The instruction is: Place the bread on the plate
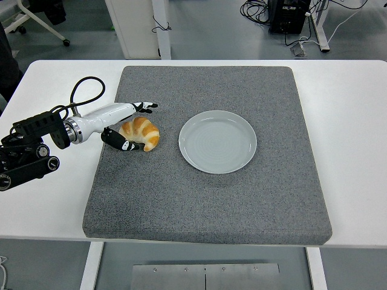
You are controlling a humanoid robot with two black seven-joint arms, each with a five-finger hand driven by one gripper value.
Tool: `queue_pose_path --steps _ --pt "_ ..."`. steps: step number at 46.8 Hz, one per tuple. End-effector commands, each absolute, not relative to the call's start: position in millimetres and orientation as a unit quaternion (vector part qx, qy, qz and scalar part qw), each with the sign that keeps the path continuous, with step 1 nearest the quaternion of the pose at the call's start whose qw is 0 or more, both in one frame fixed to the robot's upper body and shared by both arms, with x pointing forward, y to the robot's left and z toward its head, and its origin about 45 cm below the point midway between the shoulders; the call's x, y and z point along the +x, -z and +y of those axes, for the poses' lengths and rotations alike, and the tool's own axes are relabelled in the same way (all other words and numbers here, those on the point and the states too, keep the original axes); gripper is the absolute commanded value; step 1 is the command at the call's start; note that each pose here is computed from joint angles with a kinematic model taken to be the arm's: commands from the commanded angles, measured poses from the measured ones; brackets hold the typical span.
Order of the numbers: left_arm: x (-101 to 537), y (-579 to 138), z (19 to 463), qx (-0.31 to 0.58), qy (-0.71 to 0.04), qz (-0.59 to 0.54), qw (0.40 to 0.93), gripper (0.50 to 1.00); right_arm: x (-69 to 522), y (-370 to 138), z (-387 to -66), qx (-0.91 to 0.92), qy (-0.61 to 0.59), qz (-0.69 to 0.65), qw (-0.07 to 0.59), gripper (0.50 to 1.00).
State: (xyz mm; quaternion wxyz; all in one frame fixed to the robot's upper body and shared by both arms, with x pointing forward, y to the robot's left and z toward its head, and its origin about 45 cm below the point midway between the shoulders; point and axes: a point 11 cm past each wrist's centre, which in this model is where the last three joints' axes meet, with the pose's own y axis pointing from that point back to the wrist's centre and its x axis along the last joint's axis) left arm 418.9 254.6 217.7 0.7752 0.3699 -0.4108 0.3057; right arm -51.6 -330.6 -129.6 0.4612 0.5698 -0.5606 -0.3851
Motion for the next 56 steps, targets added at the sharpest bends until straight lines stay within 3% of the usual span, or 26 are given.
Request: queue_pose_path --steps 1,17,28,38,46,56 --pt "419.4 -217.9 255.6 0.370 -0.306 -0.412 0.774 0.892 -51.6 129.6 -330.7 0.570 0.385 -0.561 0.461 1.000" --pt "420.1 -204.6 246.1 0.362 -0.298 -0.452 0.758 0.799 -51.6 129.6 -330.7 0.570 0.385 -0.561 0.461 1.000" --pt "419.4 -202.1 240.4 0.359 -0.297 -0.449 0.763 0.690 -51.6 129.6 -330.7 0.570 0.385 -0.561 0.461 1.000" --pt "421.2 -205.1 245.6 0.361 -0.304 -0.447 0.760 0.640 -51.6 129.6 -330.7 0.570 0.385 -0.561 0.461 1.000" --pt "424.7 -211.5 247.2 0.358 -0.310 -0.451 0.756 0.569 -51.6 129.6 -330.7 0.570 0.385 -0.561 0.461 1.000" --pt "440.5 -243.8 249.2 0.336 -0.343 -0.461 0.746 0.560 -51.6 129.6 -330.7 0.570 0.385 -0.561 0.461 1.000"
